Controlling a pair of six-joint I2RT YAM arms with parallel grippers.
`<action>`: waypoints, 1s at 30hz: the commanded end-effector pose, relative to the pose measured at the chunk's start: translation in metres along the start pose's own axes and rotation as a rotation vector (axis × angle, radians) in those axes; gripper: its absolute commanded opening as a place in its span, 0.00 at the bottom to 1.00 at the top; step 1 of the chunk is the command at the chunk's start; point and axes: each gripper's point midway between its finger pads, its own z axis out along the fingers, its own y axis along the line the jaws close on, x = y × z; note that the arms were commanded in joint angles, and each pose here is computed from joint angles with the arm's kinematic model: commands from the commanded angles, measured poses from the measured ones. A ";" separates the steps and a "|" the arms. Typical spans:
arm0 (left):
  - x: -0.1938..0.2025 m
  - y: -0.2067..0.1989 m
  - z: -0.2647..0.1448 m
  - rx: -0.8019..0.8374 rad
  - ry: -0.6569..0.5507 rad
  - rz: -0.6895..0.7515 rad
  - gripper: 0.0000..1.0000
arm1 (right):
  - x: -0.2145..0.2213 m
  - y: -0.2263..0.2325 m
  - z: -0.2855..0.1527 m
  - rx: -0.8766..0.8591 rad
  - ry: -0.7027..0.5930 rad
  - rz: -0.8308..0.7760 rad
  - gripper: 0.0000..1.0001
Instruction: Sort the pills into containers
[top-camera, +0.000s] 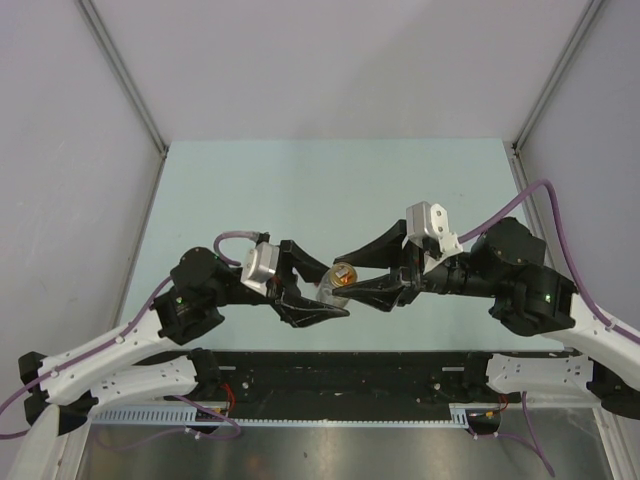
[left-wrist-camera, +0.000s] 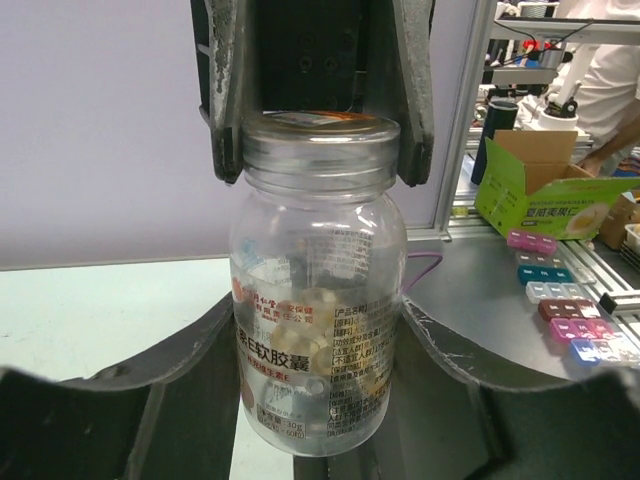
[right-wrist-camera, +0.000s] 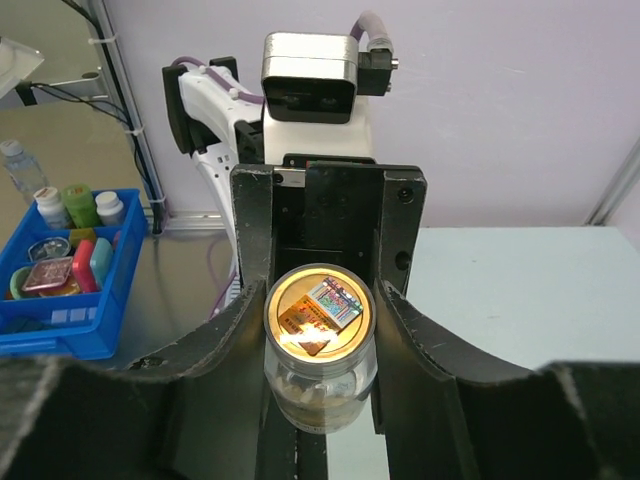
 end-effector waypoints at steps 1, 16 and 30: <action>-0.034 0.020 -0.001 -0.126 -0.091 0.058 0.00 | 0.000 -0.021 0.005 0.118 0.000 0.021 0.21; -0.027 0.107 -0.016 -0.593 -0.057 0.057 0.00 | 0.012 -0.123 0.005 0.698 -0.046 0.113 0.21; -0.018 0.097 -0.022 -0.558 -0.043 0.044 0.00 | -0.021 -0.099 -0.008 0.579 -0.130 0.106 0.58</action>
